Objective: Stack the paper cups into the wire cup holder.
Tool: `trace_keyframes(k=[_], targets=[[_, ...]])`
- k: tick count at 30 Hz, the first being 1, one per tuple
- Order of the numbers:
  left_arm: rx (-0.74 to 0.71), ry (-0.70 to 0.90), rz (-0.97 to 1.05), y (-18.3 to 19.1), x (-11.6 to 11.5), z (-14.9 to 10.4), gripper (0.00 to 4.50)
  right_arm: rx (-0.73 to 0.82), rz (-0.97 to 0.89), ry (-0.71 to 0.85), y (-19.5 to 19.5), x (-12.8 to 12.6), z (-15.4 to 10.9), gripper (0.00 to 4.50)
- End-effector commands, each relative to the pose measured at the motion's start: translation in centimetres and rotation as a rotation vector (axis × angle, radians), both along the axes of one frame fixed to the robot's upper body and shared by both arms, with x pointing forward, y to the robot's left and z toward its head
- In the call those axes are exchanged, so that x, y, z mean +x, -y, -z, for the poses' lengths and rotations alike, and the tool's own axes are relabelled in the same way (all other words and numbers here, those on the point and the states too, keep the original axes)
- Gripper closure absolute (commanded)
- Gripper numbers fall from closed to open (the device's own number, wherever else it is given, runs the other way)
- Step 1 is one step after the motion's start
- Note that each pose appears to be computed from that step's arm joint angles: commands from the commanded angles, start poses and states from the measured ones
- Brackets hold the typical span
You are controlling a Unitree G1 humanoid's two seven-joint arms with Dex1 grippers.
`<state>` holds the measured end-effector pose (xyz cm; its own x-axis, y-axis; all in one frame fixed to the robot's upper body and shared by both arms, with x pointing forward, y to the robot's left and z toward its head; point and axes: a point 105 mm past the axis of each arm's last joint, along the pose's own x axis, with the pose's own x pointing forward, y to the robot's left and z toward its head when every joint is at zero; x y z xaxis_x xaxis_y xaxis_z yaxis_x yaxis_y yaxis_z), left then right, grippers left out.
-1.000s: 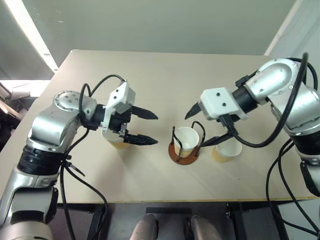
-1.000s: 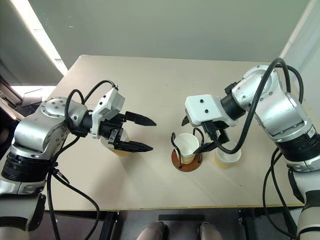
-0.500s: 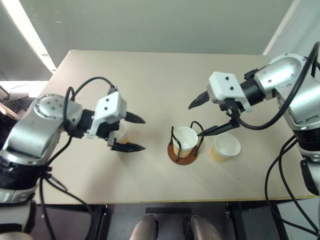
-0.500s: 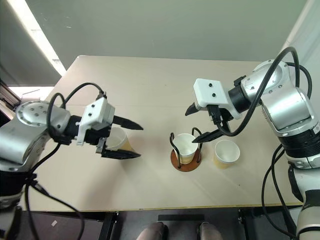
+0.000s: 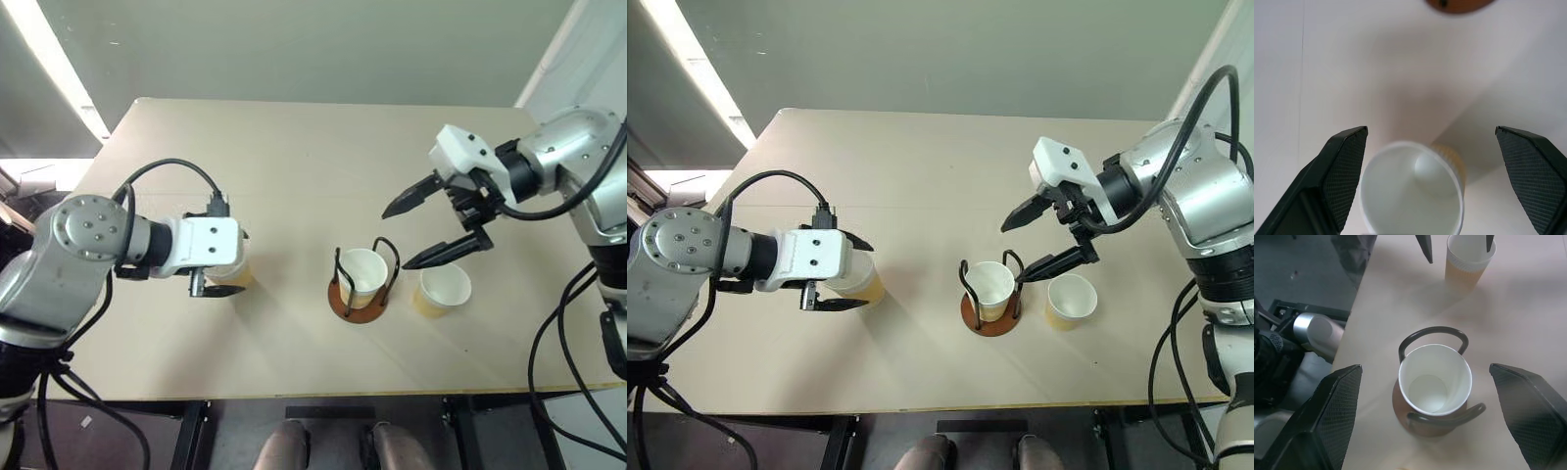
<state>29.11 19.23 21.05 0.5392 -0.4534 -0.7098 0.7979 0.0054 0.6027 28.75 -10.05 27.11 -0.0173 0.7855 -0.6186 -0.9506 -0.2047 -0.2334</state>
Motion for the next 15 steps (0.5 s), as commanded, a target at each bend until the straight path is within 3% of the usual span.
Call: trace_keyframes(k=[1, 10, 15], targets=[[0.073, 0.043, -0.033, -0.9, 0.3, 0.1, 0.0, 0.023, -0.007, 0.036, 0.4, -0.5, -1.6, 0.18], [0.078, 0.001, -0.05, -1.2, 0.1, 1.0, 0.0, 0.015, -0.008, 0.023, 0.7, -0.8, -1.7, 0.18], [0.078, -0.023, -0.054, -1.4, -0.1, 1.5, 0.0, 0.094, -0.092, 0.007, -0.1, -2.3, -3.0, 0.18]])
